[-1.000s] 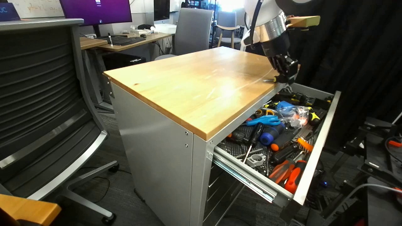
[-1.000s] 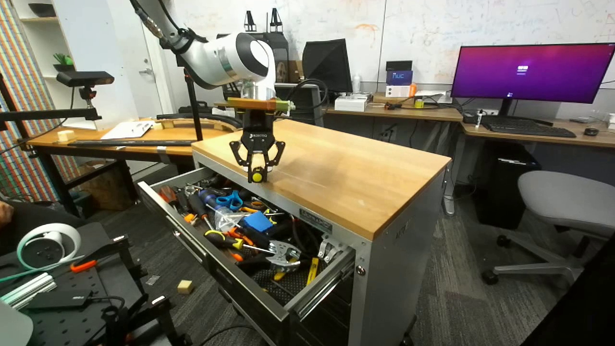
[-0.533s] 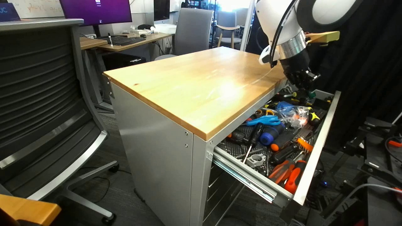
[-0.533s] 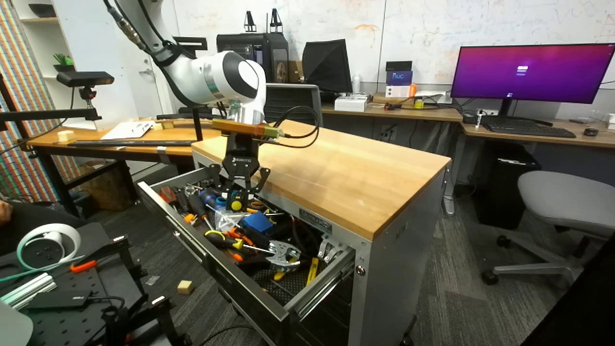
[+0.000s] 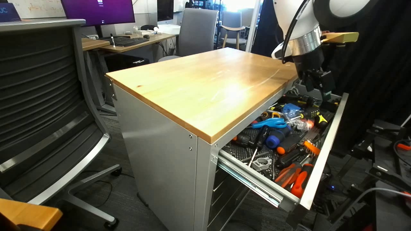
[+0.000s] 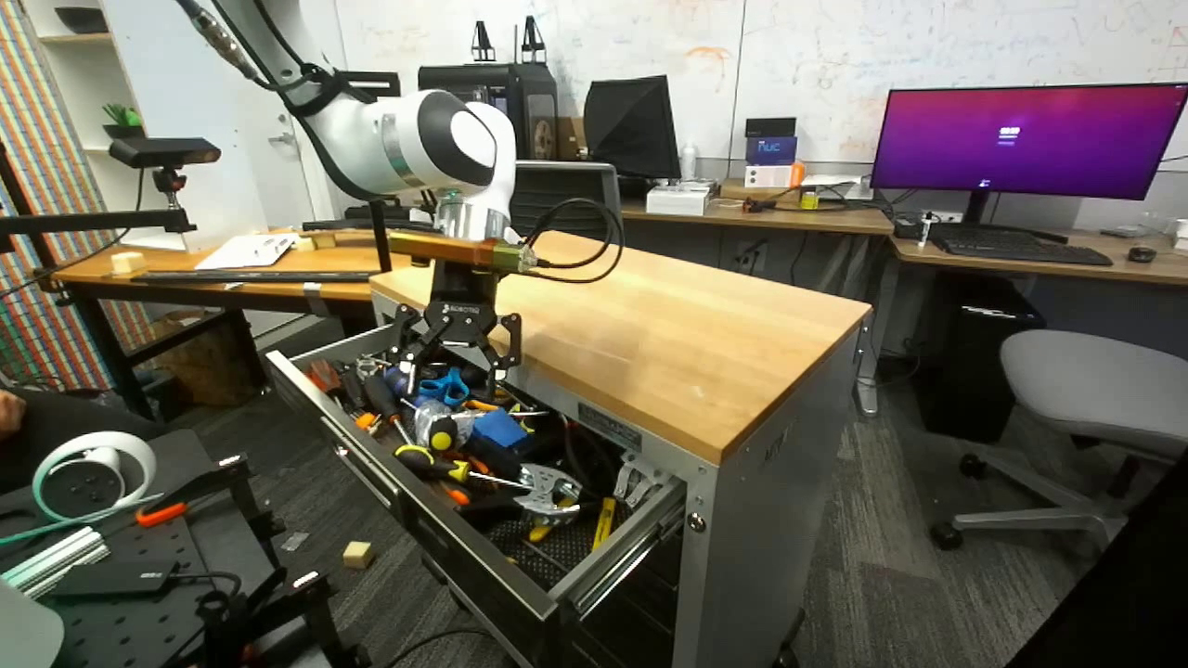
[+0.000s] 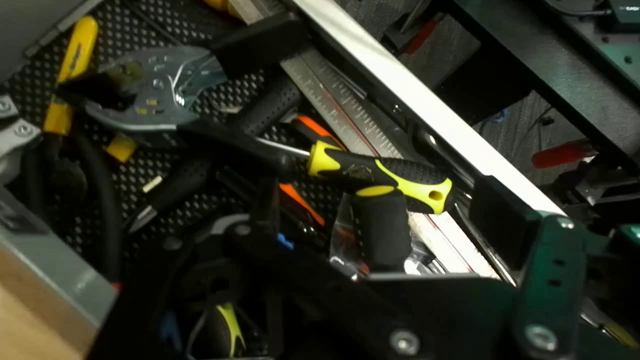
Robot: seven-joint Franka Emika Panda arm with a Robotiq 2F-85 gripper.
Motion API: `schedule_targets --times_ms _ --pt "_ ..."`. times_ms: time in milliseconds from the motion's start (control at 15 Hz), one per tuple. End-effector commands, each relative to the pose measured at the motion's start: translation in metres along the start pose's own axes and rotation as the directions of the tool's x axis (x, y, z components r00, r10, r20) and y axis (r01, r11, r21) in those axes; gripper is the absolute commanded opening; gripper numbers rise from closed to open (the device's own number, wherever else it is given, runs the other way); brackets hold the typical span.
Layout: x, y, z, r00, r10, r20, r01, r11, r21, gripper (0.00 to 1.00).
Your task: Put the black screwdriver inside the open drawer then close the drawer
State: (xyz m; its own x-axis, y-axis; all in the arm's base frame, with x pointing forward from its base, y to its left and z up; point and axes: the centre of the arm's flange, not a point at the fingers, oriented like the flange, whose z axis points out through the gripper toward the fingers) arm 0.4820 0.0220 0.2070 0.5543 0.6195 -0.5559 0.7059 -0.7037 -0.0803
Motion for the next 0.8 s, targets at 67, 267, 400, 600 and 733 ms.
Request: schedule_targets --times_ms 67,267,400,600,733 --pt "-0.063 0.011 0.026 0.97 0.244 -0.001 -0.243 0.968 0.067 1.0" --pt "-0.089 0.021 0.062 0.919 0.389 0.06 -0.394 0.912 0.114 1.0" --pt "-0.098 0.024 0.081 0.871 0.481 0.098 -0.491 0.86 0.14 0.75" --pt "-0.101 0.027 0.1 0.786 0.598 0.158 -0.618 0.766 0.175 0.58" --pt "-0.095 0.029 0.106 0.758 0.627 0.178 -0.652 0.735 0.184 0.42"
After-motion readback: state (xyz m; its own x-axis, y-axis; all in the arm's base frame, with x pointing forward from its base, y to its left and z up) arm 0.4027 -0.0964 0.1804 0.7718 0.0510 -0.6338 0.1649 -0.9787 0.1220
